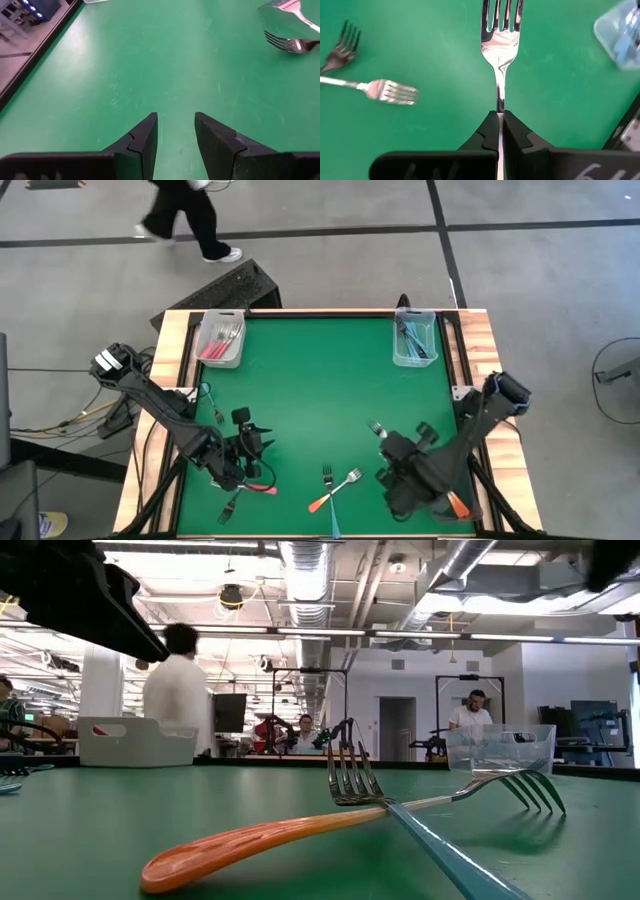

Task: Sort silverware by color (type)
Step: Put the orange fork into the black bin

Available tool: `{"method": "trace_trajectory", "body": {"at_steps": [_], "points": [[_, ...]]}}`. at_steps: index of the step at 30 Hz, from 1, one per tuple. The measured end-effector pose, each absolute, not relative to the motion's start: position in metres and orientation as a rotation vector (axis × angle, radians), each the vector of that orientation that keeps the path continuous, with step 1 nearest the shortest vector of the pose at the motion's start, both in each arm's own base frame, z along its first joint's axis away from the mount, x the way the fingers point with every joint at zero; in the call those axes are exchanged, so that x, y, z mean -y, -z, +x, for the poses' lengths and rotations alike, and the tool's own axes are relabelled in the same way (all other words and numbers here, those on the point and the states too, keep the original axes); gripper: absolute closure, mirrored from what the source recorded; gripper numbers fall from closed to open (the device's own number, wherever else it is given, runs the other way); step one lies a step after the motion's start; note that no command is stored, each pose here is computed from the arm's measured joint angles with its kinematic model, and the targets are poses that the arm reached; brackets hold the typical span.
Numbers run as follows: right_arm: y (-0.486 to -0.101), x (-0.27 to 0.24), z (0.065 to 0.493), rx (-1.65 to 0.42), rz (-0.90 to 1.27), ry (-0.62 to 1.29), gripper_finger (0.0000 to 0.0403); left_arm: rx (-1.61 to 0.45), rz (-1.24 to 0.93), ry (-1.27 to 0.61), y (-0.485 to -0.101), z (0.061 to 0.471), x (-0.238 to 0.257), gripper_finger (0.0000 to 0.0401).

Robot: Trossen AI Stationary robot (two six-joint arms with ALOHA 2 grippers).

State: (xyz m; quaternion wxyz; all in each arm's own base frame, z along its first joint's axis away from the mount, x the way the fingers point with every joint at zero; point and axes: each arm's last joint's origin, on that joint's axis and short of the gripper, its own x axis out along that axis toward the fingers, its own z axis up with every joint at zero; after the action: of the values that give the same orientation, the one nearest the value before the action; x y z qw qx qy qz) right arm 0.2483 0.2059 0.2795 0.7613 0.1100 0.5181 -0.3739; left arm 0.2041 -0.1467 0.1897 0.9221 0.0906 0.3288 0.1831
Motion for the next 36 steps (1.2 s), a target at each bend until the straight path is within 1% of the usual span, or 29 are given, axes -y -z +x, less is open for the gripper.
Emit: {"method": "trace_trajectory", "body": {"at_steps": [5,9,14,18,21,25,29,32,36], "points": [[-0.276,-0.221,0.223,-1.104,0.325,0.846,0.0385,-0.678,0.173,-0.380,-0.190,0.208,0.144,0.0282],[-0.268,-0.236,0.202,-1.206,0.407,0.874,0.0385,-0.689,0.158,-0.377,-0.190,0.210,0.142,0.0283],[-0.259,-0.249,0.178,-1.263,0.497,0.961,0.0385,-0.692,0.152,-0.373,-0.190,0.210,0.141,0.0283],[-0.252,-0.257,0.160,-1.267,0.548,1.027,0.0380,-0.692,0.149,-0.373,-0.190,0.210,0.142,0.0282],[-0.248,-0.263,0.153,-1.259,0.581,1.033,0.0360,-0.680,0.140,-0.387,-0.190,0.210,0.141,0.0282],[-0.245,-0.269,0.149,-1.266,0.610,0.991,0.0316,-0.664,0.140,-0.403,-0.191,0.211,0.141,0.0282],[-0.244,-0.269,0.149,-1.263,0.610,0.996,0.0273,-0.660,0.126,-0.414,-0.191,0.211,0.140,0.0282],[-0.244,-0.266,0.154,-1.237,0.608,0.989,0.0249,-0.660,0.125,-0.416,-0.191,0.212,0.139,0.0283],[-0.243,-0.262,0.175,-1.104,0.527,0.841,0.0238,-0.649,0.138,-0.385,-0.192,0.214,0.142,0.0282]]}}
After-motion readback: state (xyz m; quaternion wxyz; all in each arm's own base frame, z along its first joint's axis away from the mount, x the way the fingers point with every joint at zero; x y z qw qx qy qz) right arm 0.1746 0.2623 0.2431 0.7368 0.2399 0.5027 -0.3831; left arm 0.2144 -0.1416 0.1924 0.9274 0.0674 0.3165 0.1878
